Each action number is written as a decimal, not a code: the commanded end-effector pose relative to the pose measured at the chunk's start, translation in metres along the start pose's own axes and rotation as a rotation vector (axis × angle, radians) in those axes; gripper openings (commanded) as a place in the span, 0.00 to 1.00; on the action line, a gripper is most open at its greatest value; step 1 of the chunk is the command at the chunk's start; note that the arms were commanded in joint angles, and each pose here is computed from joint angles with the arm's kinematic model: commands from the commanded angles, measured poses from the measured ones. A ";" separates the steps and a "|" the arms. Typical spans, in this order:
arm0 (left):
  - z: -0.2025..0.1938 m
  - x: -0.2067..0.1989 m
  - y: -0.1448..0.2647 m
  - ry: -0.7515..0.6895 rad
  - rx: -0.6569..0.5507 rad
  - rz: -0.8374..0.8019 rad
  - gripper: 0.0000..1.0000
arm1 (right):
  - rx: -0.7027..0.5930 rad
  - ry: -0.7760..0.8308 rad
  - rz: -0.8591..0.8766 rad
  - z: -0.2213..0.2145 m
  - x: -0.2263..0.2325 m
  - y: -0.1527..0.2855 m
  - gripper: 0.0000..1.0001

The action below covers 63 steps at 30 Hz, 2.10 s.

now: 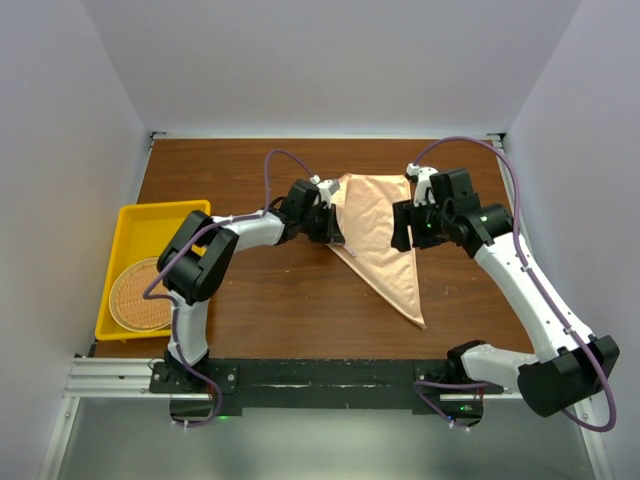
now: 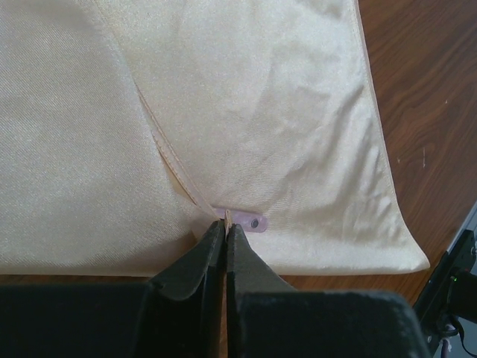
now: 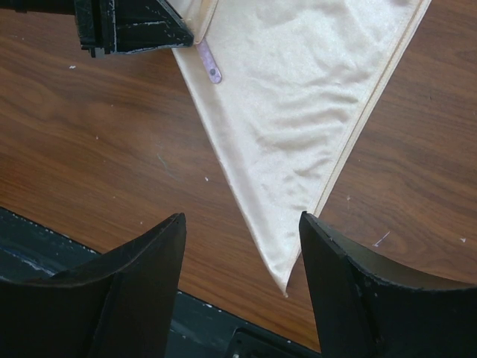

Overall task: Fold the napkin, place the utensils inside, and roll it up
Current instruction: Fold the napkin

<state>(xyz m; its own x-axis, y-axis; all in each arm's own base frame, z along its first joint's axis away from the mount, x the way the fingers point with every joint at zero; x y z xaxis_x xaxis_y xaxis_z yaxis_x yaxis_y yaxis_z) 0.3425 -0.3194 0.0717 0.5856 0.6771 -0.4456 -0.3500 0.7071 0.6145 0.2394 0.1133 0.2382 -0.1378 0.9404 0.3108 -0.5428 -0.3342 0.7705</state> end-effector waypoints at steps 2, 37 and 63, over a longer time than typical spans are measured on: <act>0.013 -0.010 -0.004 -0.017 -0.040 -0.046 0.09 | -0.039 -0.016 0.025 0.005 0.003 0.003 0.67; 0.087 -0.092 0.177 -0.090 -0.326 -0.037 0.56 | 0.124 -0.525 -0.134 -0.045 -0.013 -0.026 0.98; -0.006 -0.110 0.240 -0.133 -0.252 -0.147 0.54 | 0.303 -0.958 -0.480 -0.196 -0.078 -0.043 0.52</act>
<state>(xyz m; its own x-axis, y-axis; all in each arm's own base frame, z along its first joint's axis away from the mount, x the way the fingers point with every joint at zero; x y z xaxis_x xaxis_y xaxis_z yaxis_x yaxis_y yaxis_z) 0.1918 -0.2244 0.2597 0.7070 0.5613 -0.4303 -0.4274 0.8238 0.3725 0.0995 0.0629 0.0751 0.7742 0.6271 0.0858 -0.0642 -0.0571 0.9963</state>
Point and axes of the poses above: each gripper's point midway between its finger pads, its own y axis back along the fingers, its own x axis along the line the jaws close on, z = x × y, the point moved 4 cm from there along y, back along the fingers, and after that the axes turned 13 degrees about -y, right-handed, at the moved point
